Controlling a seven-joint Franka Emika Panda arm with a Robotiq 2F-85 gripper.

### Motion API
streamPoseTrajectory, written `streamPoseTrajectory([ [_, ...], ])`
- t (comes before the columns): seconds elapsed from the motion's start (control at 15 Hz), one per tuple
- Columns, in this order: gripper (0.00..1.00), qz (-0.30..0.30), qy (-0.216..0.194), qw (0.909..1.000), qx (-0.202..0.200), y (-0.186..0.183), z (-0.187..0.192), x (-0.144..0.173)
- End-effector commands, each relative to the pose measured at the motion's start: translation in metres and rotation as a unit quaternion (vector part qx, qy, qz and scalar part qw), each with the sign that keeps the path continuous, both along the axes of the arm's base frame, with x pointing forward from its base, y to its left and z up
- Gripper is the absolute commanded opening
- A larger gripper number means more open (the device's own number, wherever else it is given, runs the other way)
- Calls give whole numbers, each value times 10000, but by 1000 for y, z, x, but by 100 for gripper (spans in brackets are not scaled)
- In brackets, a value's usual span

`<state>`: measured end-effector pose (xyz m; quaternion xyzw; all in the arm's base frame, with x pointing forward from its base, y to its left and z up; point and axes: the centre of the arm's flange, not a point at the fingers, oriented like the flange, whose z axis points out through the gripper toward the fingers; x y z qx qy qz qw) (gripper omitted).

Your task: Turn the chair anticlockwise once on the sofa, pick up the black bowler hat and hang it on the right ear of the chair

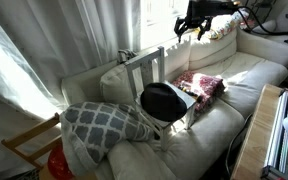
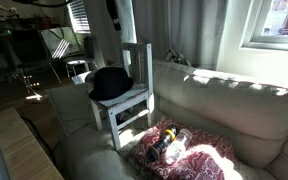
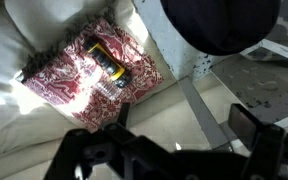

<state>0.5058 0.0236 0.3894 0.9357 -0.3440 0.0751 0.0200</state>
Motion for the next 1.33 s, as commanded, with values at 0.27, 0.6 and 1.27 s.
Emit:
streamPoseTrajectory([
  [0.27,100,-949,-244,9938,517,46,-8,35],
  [0.6,100,-1036,-238,9925,599,45,-11,42],
  [1.27,100,-1405,-344,9684,2031,84,-63,102],
])
